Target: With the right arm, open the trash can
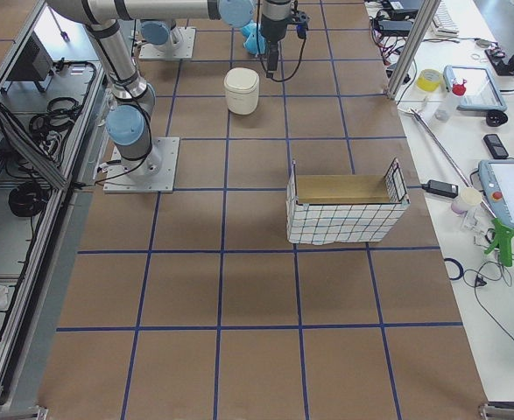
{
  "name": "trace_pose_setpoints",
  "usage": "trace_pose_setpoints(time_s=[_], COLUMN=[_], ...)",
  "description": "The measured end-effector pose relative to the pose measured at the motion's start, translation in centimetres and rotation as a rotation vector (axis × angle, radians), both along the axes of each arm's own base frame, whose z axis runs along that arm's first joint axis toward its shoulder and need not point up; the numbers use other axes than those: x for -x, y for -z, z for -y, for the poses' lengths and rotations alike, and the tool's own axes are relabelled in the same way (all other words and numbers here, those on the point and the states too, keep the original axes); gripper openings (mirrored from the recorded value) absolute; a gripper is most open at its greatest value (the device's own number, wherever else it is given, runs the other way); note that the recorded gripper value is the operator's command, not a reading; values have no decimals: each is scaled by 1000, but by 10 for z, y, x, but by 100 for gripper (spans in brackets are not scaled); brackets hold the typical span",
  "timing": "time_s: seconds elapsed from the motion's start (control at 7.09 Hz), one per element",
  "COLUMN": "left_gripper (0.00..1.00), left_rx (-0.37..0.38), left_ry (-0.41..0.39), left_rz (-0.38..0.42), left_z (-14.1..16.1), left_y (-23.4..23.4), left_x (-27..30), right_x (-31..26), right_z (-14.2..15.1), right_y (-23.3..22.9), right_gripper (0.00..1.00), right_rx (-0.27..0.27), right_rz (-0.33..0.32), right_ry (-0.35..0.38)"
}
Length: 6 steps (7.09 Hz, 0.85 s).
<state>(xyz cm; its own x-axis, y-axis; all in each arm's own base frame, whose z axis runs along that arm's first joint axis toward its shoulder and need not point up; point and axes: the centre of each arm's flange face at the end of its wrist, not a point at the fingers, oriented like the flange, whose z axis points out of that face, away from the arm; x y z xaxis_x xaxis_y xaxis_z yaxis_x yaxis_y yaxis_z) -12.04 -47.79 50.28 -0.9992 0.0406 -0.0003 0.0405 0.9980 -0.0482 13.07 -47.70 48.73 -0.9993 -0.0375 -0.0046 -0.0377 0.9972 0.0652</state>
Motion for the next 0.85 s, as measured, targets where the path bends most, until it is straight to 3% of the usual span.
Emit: trace_pose_setpoints(time_s=[0.85], left_gripper=[100], left_rx=[0], left_ry=[0], left_rz=[0], left_z=[0], left_y=[0], left_x=[0], right_x=[-2], right_z=[-1], right_y=[-1], right_gripper=[100], right_rx=[3], right_rz=[3], right_ry=[11])
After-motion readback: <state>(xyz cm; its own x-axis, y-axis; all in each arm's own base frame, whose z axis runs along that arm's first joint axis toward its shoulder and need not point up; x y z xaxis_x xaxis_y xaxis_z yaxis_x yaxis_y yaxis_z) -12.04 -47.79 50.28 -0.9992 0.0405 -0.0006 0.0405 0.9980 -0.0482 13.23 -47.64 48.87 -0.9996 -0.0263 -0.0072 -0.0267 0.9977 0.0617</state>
